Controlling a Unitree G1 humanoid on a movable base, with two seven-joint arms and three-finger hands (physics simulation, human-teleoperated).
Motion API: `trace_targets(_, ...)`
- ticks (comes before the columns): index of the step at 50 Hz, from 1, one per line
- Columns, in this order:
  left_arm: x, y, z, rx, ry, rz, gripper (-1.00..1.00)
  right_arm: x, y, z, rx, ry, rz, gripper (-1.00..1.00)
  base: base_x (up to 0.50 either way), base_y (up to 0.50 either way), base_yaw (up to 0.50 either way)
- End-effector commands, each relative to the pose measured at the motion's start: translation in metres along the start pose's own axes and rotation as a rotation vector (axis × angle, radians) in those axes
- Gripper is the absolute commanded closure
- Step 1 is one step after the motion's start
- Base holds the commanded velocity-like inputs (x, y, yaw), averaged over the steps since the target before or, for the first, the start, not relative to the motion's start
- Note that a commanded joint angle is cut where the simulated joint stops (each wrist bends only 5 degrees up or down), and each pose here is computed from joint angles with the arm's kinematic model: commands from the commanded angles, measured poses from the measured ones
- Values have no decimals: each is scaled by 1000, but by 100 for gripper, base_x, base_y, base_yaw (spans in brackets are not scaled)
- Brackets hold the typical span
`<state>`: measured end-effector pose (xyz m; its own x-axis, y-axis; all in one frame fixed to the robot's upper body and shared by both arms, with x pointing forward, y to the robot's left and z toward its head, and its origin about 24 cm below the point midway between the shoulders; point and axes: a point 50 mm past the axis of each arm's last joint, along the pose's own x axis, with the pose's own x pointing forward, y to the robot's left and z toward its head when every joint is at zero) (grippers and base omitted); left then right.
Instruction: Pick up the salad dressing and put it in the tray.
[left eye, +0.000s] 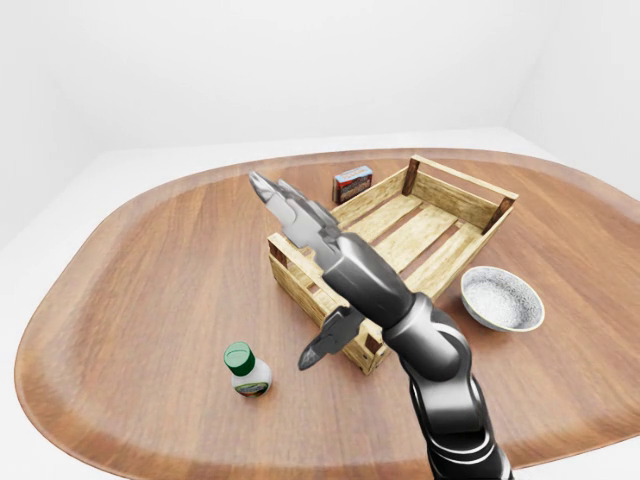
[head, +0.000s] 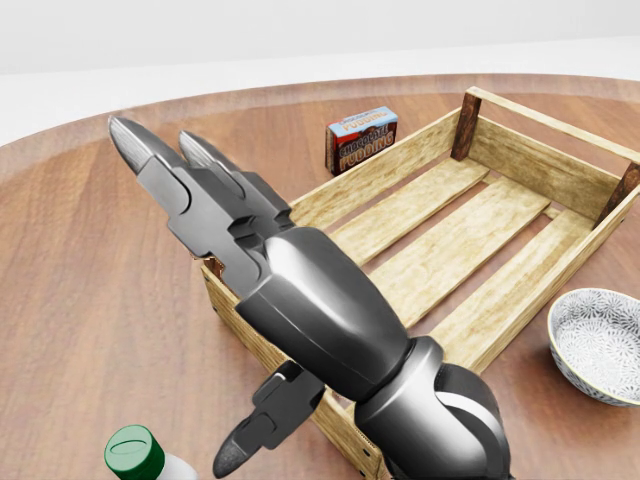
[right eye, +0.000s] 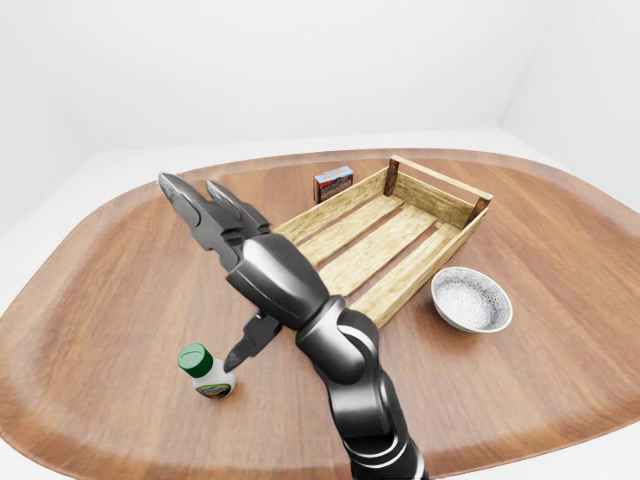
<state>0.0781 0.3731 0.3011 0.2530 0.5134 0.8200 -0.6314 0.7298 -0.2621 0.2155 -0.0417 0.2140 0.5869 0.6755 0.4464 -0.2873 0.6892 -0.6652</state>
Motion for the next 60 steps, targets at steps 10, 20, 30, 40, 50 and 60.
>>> trace_targets(10,0,2,-4,6,16,4,-100,26,86,-46,-52,296,465,-100,0,0,0)
trace_targets(20,-2,2,-9,5,36,5,-100,27,123,-87,-36,476,645,-100,0,0,0)
trace_targets(30,-3,6,-13,12,56,13,-100,36,162,-94,6,531,811,-100,0,0,0)
trace_targets(40,-4,6,-17,13,74,15,-100,36,175,-119,2,628,960,-100,0,0,0)
trace_targets(50,-5,12,-20,18,92,26,-100,33,179,-136,11,713,1053,-100,0,0,0)
trace_targets(60,-7,13,-23,19,107,28,-100,28,178,-150,122,816,1122,-100,0,0,0)
